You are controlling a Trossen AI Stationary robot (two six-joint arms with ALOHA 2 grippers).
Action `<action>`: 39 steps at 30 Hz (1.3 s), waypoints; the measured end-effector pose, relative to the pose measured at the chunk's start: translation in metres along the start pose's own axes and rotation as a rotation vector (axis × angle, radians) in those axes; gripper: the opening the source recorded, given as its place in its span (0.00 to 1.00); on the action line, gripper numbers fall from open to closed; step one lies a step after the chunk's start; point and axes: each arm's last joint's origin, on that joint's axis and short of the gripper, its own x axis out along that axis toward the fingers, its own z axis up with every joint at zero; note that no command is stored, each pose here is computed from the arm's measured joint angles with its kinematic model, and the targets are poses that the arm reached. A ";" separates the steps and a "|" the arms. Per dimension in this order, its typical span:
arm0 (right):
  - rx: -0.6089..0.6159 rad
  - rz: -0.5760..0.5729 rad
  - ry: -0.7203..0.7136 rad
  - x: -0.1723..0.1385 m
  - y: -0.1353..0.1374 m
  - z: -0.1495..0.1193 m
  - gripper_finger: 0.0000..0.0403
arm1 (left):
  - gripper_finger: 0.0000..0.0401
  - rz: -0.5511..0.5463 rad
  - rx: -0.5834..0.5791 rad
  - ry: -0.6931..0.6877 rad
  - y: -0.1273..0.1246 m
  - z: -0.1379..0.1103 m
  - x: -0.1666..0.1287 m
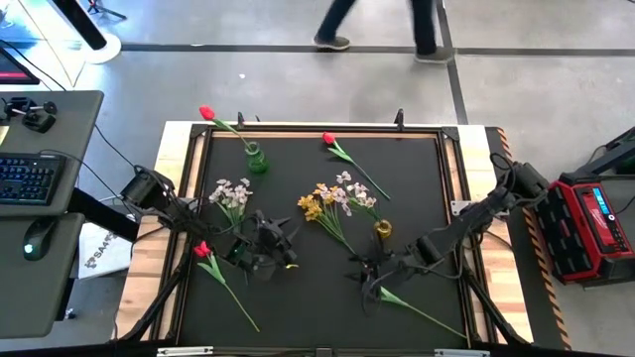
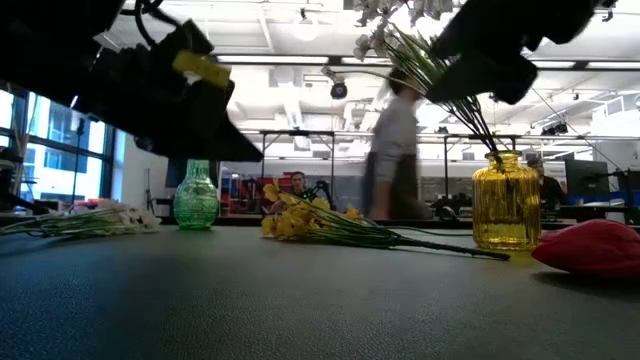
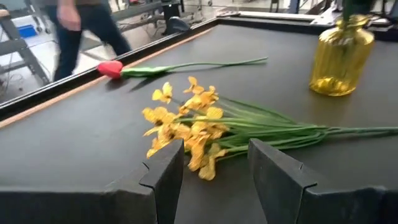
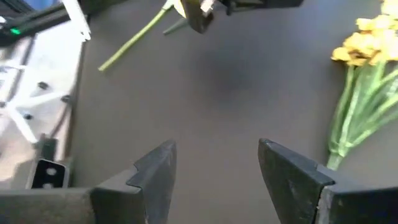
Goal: Sort flowers into vase by color
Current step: Put the yellow flowers in the yellow vase
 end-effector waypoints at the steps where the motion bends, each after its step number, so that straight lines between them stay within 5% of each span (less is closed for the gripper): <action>1: -0.007 -0.015 0.002 0.000 0.000 -0.001 0.53 | 0.41 -0.007 -0.007 -0.002 -0.001 0.001 0.000; 14: -0.021 -0.153 0.041 0.049 0.013 -0.023 0.53 | 0.41 -0.139 -0.144 0.046 -0.010 -0.003 -0.014; 19: -0.032 -0.349 0.082 0.078 0.026 -0.013 0.53 | 0.41 -0.165 -0.146 0.049 -0.013 -0.005 -0.022; 27: 0.008 -0.599 0.152 0.121 0.005 -0.003 0.53 | 0.41 -0.166 -0.104 0.062 -0.012 -0.009 -0.026; 39: 0.125 -0.605 0.167 0.112 -0.016 0.030 0.53 | 0.41 -0.162 -0.019 0.083 -0.008 -0.011 -0.035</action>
